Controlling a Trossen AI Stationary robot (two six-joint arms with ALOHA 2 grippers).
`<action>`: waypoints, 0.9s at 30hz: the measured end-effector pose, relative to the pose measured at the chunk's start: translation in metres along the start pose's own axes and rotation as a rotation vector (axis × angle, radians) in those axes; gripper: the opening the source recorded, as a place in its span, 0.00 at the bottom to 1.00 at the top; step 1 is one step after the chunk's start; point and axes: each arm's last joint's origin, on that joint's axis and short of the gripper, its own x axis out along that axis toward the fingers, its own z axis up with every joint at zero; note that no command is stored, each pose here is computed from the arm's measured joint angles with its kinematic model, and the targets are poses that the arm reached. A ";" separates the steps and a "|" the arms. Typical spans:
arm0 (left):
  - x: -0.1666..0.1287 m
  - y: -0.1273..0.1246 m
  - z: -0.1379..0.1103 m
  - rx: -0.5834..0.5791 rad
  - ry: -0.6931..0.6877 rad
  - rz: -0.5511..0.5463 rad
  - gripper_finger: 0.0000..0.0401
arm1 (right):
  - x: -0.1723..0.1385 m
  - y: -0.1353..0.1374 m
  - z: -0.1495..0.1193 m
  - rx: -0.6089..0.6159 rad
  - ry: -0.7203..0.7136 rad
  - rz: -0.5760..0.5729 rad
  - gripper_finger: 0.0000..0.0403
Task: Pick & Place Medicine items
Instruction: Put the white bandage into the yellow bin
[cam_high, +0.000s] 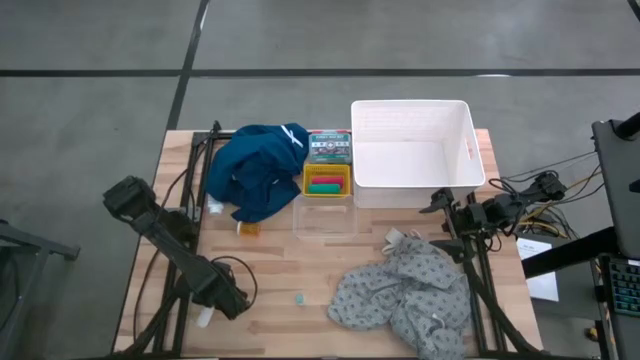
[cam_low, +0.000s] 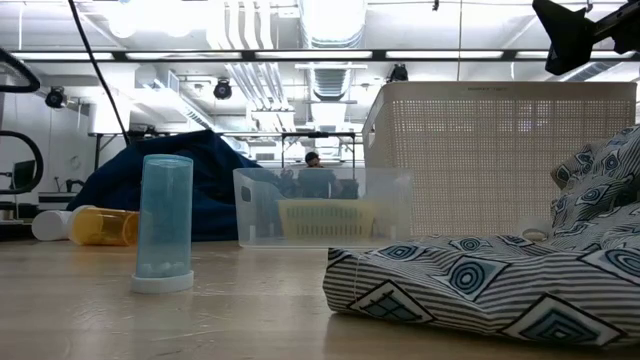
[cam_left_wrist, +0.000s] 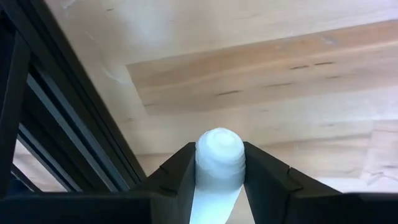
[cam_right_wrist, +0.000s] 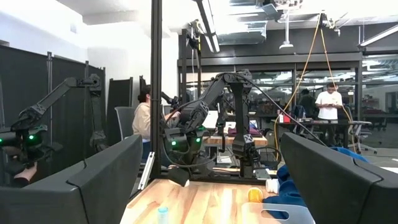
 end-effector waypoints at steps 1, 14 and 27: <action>-0.002 0.000 0.000 -0.002 -0.001 -0.008 0.30 | 0.000 0.000 0.000 0.000 0.000 0.000 0.94; -0.039 0.002 0.000 0.020 -0.226 -0.324 0.30 | 0.000 0.000 0.000 0.000 0.000 0.000 0.94; -0.080 0.005 0.010 0.203 -0.644 -0.707 0.30 | 0.000 0.000 0.000 0.000 0.000 0.000 0.94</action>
